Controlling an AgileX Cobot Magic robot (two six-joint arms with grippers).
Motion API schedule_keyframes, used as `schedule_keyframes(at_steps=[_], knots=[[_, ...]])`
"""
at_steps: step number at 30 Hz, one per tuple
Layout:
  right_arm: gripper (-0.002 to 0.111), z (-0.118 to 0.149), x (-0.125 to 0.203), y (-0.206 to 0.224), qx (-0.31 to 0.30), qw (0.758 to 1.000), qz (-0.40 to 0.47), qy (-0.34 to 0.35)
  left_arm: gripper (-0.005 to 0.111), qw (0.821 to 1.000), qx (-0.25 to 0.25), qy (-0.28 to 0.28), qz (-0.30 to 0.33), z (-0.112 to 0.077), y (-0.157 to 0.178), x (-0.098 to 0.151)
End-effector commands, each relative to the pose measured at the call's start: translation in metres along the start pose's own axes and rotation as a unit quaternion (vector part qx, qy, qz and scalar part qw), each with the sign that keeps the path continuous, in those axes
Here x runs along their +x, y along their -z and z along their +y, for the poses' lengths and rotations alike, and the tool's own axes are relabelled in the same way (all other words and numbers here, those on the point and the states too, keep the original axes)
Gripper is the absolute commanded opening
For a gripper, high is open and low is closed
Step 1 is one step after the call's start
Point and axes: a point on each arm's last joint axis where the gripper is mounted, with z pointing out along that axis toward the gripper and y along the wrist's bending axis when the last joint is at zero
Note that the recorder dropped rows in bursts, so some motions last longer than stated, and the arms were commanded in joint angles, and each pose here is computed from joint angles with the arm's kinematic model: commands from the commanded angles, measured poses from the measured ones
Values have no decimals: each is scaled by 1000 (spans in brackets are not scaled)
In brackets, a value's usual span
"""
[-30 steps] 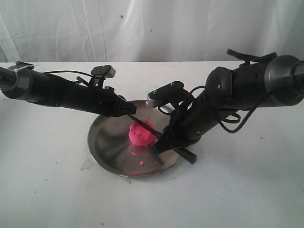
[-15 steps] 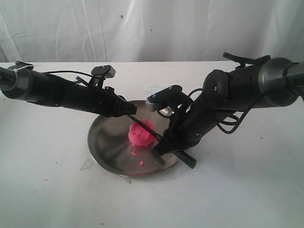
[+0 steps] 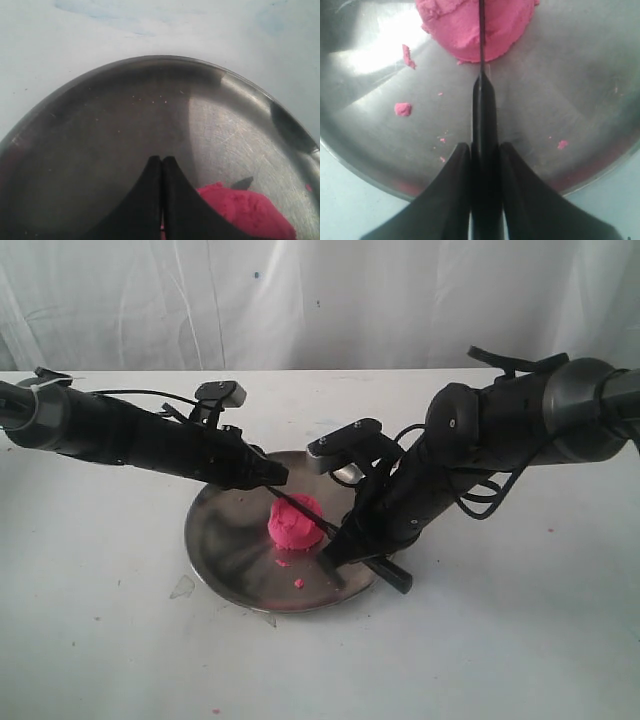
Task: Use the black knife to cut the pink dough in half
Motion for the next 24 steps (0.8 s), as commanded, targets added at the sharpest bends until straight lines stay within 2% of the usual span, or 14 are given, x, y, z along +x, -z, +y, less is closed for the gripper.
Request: schedule_keyframes(at_steps=[1, 7, 24], knots=[[0, 1, 1, -4, -2, 1000, 6, 7, 0, 1000, 5, -29, -9, -13, 13, -14], [0, 0, 3, -8, -3, 1000, 11, 6, 0, 999, 6, -40, -18, -18, 20, -21], [0, 0, 3, -8, -3, 1000, 11, 6, 0, 999, 23, -19, 15, -8, 2, 2]])
